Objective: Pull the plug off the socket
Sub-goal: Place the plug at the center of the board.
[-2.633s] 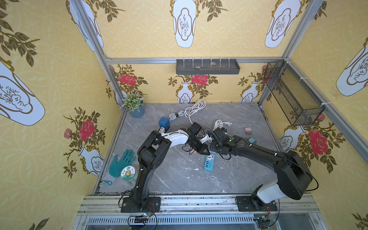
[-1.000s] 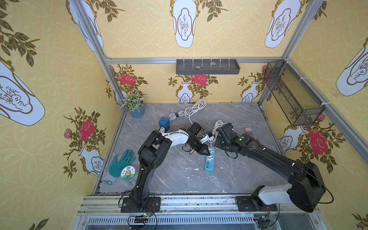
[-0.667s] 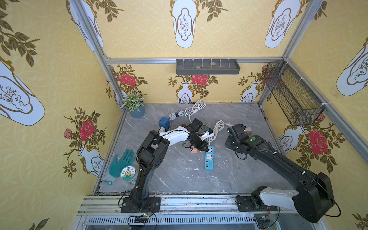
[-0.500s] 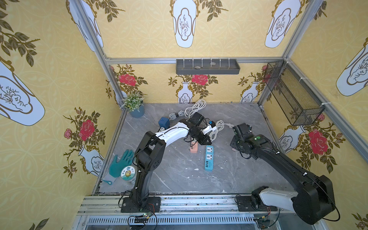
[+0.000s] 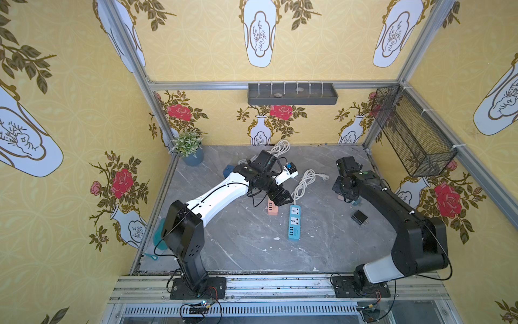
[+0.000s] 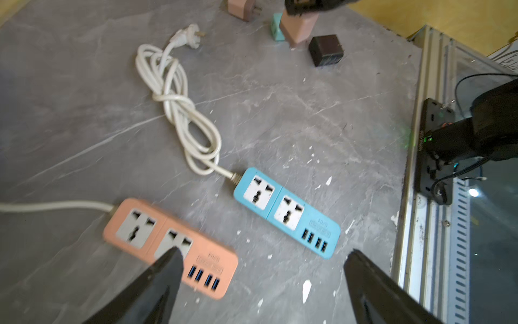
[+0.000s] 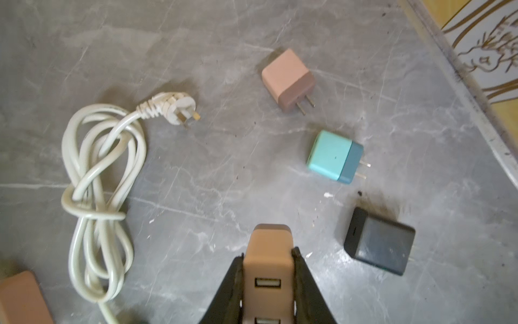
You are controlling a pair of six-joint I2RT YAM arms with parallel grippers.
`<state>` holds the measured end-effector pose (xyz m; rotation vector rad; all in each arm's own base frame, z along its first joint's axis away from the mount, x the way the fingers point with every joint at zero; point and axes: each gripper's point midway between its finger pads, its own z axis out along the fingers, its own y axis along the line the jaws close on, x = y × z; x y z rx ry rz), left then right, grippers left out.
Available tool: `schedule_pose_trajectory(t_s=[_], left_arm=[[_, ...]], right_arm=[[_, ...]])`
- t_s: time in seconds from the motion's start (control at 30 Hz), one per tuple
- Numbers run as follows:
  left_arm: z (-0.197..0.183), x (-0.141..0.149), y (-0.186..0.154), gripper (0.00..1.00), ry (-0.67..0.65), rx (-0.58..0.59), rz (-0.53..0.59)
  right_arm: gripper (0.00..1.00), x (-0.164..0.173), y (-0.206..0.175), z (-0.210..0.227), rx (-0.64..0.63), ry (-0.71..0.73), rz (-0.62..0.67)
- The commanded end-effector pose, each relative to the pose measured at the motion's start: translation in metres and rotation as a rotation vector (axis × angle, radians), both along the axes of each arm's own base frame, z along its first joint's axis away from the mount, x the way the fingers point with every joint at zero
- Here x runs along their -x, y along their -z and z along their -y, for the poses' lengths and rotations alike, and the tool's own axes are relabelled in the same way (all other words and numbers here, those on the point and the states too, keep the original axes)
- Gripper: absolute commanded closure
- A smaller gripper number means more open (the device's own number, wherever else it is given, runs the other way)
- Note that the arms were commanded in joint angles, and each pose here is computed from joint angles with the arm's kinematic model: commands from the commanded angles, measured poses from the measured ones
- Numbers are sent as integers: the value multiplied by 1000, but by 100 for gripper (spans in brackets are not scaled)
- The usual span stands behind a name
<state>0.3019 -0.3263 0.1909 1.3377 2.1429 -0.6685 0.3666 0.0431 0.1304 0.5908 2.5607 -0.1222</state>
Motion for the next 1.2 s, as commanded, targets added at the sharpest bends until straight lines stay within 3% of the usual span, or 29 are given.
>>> schedule_pose_trajectory(t_s=[0.0, 0.33, 0.63, 0.83, 0.93, 1.07, 1.13, 1.17], left_arm=[[-40, -7, 10, 0, -78, -70, 19], [-117, 24, 45, 0, -193, -129, -4], [-135, 42, 65, 0, -218, -112, -54], [-136, 44, 63, 0, -213, -105, -39], [-133, 46, 62, 0, -204, -92, -46], [-133, 46, 68, 0, -203, -101, -64], [-133, 46, 70, 0, -203, -104, -68], [-133, 46, 70, 0, -201, -102, -70]], right_arm=[[100, -26, -4, 15, 115, -3, -1], [100, -107, 15, 52, 348, 16, -78], [100, -159, 34, 62, 477, -42, -106], [99, -175, 61, 66, 454, -72, -134], [84, -184, 67, 64, 459, -104, -144], [38, -192, 58, 56, 441, -126, -133], [24, -191, 49, 49, 418, -127, -114], [22, -190, 43, 46, 402, -130, -102]])
